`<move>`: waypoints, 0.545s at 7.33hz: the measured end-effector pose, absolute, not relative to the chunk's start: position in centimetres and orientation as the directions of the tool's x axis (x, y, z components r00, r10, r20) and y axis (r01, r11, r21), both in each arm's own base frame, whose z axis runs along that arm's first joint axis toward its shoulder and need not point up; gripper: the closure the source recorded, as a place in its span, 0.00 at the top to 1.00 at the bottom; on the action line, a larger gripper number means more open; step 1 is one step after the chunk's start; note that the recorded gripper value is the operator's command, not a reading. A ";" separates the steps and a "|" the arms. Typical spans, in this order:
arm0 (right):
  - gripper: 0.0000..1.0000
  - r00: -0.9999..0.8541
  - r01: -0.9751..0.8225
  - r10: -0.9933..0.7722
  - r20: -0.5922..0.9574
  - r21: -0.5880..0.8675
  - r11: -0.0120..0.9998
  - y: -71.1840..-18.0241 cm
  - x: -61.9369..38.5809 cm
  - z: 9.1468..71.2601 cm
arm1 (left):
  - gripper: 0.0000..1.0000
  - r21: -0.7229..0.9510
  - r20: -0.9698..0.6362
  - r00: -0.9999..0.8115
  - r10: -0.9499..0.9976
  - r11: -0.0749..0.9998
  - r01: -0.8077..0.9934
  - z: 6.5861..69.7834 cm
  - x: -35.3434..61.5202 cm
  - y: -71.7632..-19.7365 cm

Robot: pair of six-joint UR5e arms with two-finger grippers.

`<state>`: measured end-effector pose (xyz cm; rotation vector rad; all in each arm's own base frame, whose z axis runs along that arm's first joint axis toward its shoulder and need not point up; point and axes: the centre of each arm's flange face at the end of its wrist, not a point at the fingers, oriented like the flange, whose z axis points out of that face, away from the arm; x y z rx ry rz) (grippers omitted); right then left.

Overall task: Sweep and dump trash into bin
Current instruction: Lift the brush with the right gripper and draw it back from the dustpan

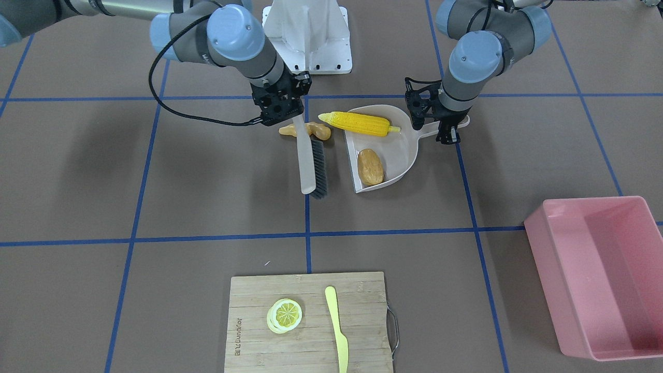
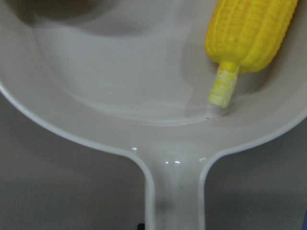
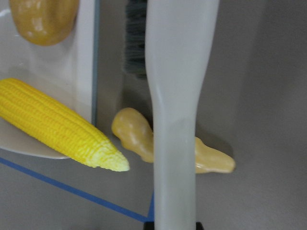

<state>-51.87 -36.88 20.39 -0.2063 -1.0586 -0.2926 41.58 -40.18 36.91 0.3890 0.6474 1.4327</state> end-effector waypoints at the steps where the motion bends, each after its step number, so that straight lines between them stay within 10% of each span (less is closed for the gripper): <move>1: 0.00 0.478 0.317 -0.040 0.877 -0.130 0.939 -37.1 -49.9 21.7 | 0.00 0.611 -0.176 0.012 0.984 0.119 -0.782 36.9 41.5 -40.2; 4: 0.00 0.581 0.234 0.224 0.783 -0.424 0.875 -35.2 -49.9 25.0 | 0.00 0.620 -0.164 0.005 0.986 0.107 -0.777 36.4 41.4 -40.1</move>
